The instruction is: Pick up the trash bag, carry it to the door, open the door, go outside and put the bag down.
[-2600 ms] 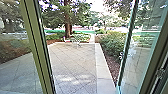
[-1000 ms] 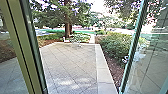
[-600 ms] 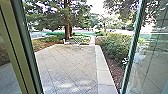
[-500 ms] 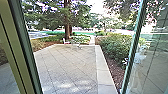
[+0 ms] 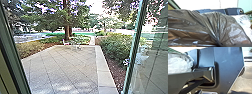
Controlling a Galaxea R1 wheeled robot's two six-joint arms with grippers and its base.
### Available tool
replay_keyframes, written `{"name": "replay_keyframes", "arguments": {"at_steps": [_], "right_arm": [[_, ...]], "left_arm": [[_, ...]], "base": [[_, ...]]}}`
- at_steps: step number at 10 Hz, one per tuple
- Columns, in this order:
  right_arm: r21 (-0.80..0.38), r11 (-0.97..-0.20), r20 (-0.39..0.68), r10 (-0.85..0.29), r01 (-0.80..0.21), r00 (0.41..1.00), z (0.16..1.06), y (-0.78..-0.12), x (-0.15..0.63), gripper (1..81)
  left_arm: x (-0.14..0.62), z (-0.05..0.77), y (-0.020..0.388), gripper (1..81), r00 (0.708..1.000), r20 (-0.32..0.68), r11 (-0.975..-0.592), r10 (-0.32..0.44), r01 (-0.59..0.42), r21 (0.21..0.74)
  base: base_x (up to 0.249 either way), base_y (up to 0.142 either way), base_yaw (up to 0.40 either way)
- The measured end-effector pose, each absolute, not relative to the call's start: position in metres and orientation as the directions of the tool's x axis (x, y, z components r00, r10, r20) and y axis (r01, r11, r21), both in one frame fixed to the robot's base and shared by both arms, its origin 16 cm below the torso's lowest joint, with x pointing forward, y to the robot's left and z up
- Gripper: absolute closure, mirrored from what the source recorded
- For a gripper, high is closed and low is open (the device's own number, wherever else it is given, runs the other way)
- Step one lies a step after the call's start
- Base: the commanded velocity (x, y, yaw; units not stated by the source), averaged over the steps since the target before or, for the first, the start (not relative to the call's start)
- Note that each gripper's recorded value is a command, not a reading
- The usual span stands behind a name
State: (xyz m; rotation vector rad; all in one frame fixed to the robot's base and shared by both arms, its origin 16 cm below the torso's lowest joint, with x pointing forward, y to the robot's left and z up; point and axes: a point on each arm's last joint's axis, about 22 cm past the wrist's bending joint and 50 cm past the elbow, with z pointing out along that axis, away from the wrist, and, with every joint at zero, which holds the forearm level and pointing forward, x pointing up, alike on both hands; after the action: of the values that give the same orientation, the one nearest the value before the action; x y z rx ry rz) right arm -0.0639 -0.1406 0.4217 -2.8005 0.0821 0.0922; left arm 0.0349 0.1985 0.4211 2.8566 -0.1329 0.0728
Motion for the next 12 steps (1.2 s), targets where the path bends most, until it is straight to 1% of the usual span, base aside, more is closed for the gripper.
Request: {"name": "replay_keyframes", "arguments": {"at_steps": [1,2,3,5,8,9,10,11,12], "right_arm": [[-0.331,-0.941,-0.081,-0.044,-0.068,0.996,0.422,-0.139,-0.066,1.0],[-0.330,-0.942,-0.067,-0.045,-0.064,0.997,0.422,-0.142,-0.053,1.0],[-0.334,-0.941,-0.054,-0.047,-0.062,0.997,0.422,-0.139,-0.047,1.0],[-0.338,-0.939,-0.061,-0.053,-0.071,0.997,0.422,-0.136,-0.050,1.0],[-0.337,-0.939,-0.068,-0.046,-0.066,0.997,0.422,-0.136,-0.056,1.0],[-0.336,-0.940,-0.069,-0.046,-0.067,0.997,0.422,-0.136,-0.054,1.0],[-0.321,-0.945,-0.063,-0.047,-0.065,0.997,0.421,-0.149,-0.052,1.0],[-0.336,-0.939,-0.069,-0.055,-0.075,0.996,0.422,-0.135,-0.053,1.0],[-0.335,-0.940,-0.063,-0.046,-0.065,0.997,0.422,-0.138,-0.052,1.0]], "left_arm": [[0.033,0.421,0.194,81.1,0.995,0.057,-0.955,-0.085,-0.098,0.281],[0.045,0.423,0.185,81.1,0.994,0.072,-0.951,-0.084,-0.102,0.291],[0.047,0.423,0.186,81.1,0.993,0.077,-0.951,-0.085,-0.104,0.290],[0.040,0.422,0.193,81.1,0.994,0.065,-0.954,-0.085,-0.100,0.282],[0.042,0.423,0.180,81.1,0.994,0.069,-0.949,-0.087,-0.103,0.297],[0.046,0.422,0.186,81.1,0.994,0.070,-0.952,-0.086,-0.103,0.287],[0.042,0.423,0.177,81.1,0.994,0.067,-0.949,-0.087,-0.103,0.298],[0.038,0.423,0.174,81.1,0.994,0.061,-0.947,-0.089,-0.104,0.303],[0.035,0.423,0.166,81.1,0.994,0.061,-0.944,-0.095,-0.109,0.311]], "base": [[0.110,0.000,0.000],[0.110,0.000,0.000],[0.110,0.000,0.000],[0.110,0.000,0.000],[0.110,0.000,0.000],[0.109,0.000,0.000],[0.103,0.000,0.000],[0.103,0.000,0.000],[0.103,0.000,0.000]]}}
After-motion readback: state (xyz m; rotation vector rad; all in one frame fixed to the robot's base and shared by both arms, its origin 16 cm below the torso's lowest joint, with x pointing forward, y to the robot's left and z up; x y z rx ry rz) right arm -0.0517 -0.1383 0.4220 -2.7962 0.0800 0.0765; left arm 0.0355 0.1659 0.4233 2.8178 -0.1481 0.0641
